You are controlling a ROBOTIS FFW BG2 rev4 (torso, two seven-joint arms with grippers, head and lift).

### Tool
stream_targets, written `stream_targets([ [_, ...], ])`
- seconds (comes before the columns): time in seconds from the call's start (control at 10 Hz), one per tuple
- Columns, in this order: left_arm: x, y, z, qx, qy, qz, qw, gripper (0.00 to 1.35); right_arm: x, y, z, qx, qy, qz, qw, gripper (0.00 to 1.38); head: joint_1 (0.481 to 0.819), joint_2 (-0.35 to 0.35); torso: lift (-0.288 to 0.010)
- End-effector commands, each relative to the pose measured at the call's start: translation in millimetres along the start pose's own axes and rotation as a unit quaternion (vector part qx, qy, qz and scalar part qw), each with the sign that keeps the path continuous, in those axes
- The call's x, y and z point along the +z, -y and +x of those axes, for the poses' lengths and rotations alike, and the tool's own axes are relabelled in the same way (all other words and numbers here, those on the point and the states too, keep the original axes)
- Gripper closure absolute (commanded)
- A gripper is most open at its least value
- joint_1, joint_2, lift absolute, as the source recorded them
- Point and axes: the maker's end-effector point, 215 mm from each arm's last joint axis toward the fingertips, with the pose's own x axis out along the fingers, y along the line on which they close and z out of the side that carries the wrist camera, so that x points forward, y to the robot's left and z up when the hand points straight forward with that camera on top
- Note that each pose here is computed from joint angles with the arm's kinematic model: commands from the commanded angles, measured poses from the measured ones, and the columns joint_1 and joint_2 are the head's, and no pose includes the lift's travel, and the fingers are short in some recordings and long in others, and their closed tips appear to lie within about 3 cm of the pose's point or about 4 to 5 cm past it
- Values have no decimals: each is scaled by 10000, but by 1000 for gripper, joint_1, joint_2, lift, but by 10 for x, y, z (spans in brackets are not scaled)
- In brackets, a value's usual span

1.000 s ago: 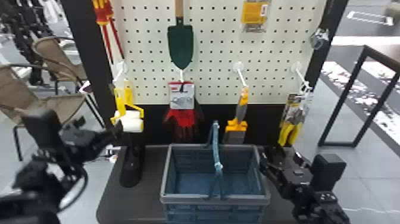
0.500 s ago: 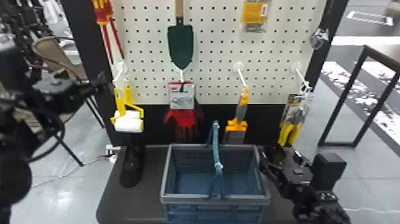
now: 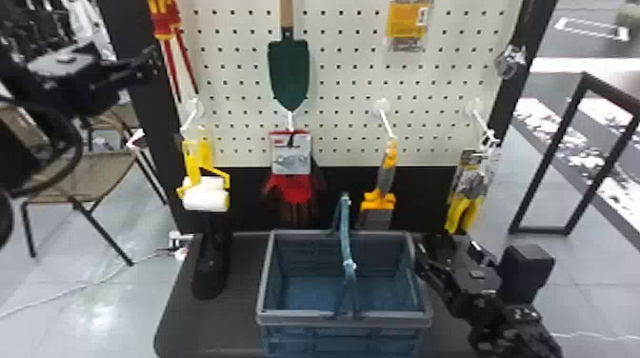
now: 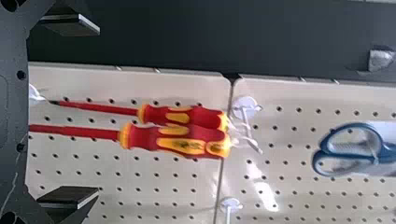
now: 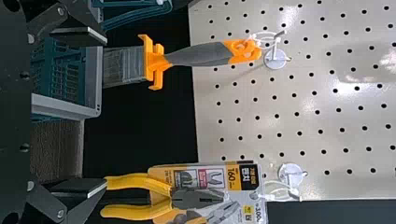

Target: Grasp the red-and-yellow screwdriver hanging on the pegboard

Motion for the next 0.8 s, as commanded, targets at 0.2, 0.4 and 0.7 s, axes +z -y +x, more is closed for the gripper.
stream_targets([
  [0.2, 408, 134, 161, -574, 144, -19, 9982, 98, 28, -17, 10, 53, 23, -4, 10000, 217, 549, 0, -100],
  [0.4, 392, 354, 274, -1260, 54, -289, 9916, 98, 28, -23, 9, 77, 22, -4, 10000, 217, 549, 0, -100],
  [0.7, 246, 608, 431, -2102, -153, -577, 9758, 98, 48, -60, 31, 175, 37, -9, 9998, 217, 549, 0, -100],
])
